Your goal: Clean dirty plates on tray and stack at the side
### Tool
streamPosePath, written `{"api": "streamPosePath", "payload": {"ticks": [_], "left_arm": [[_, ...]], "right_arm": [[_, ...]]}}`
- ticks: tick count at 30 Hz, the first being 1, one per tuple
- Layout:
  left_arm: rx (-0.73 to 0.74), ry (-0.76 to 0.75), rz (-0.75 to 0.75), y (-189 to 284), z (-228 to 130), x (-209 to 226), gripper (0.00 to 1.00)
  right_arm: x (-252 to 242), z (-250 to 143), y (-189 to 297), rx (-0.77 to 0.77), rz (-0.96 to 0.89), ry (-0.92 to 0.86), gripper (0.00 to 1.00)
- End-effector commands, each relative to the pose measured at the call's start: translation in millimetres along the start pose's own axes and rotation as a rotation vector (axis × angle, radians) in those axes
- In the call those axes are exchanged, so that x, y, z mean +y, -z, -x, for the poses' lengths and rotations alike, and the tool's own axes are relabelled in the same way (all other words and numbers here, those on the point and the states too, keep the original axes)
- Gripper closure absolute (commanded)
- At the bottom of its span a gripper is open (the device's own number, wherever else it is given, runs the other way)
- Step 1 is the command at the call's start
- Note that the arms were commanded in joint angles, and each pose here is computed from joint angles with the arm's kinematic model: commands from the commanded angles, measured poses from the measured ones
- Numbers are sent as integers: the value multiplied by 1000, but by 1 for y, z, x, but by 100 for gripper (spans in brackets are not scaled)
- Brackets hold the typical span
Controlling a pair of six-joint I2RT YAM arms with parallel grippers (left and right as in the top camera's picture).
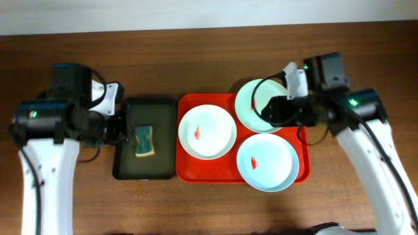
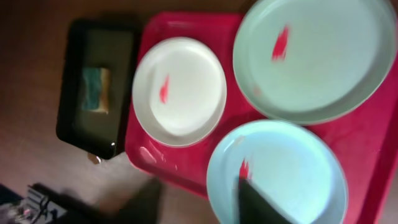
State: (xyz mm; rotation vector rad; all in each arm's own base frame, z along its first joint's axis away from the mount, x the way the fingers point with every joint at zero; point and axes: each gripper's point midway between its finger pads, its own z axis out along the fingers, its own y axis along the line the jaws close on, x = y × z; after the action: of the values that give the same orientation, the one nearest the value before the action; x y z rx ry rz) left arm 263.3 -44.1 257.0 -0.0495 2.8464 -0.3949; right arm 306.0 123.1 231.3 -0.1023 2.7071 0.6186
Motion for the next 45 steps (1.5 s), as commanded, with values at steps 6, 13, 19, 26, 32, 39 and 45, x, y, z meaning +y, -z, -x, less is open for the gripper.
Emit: {"api": "streamPosePath", "payload": {"ticks": [6, 13, 19, 26, 32, 39, 45], "left_arm": [[100, 69, 106, -30, 12, 23, 82], [127, 74, 111, -42, 8, 27, 55], [154, 80, 114, -50, 2, 30, 55], [171, 84, 115, -54, -2, 31, 57], [172, 84, 115, -54, -3, 31, 57], [167, 83, 115, -54, -2, 31, 58], [162, 109, 174, -55, -1, 41, 63]], "right_arm": [[-15, -20, -100, 302, -23, -54, 62], [-10, -20, -167, 343, -21, -17, 62], [-25, -13, -182, 285, -180, -27, 62], [-27, -27, -201, 286, -195, -45, 69], [-37, -35, -220, 255, -185, -56, 72], [-41, -40, -227, 246, -185, -76, 94], [-40, -41, -226, 246, -186, -103, 96]]}}
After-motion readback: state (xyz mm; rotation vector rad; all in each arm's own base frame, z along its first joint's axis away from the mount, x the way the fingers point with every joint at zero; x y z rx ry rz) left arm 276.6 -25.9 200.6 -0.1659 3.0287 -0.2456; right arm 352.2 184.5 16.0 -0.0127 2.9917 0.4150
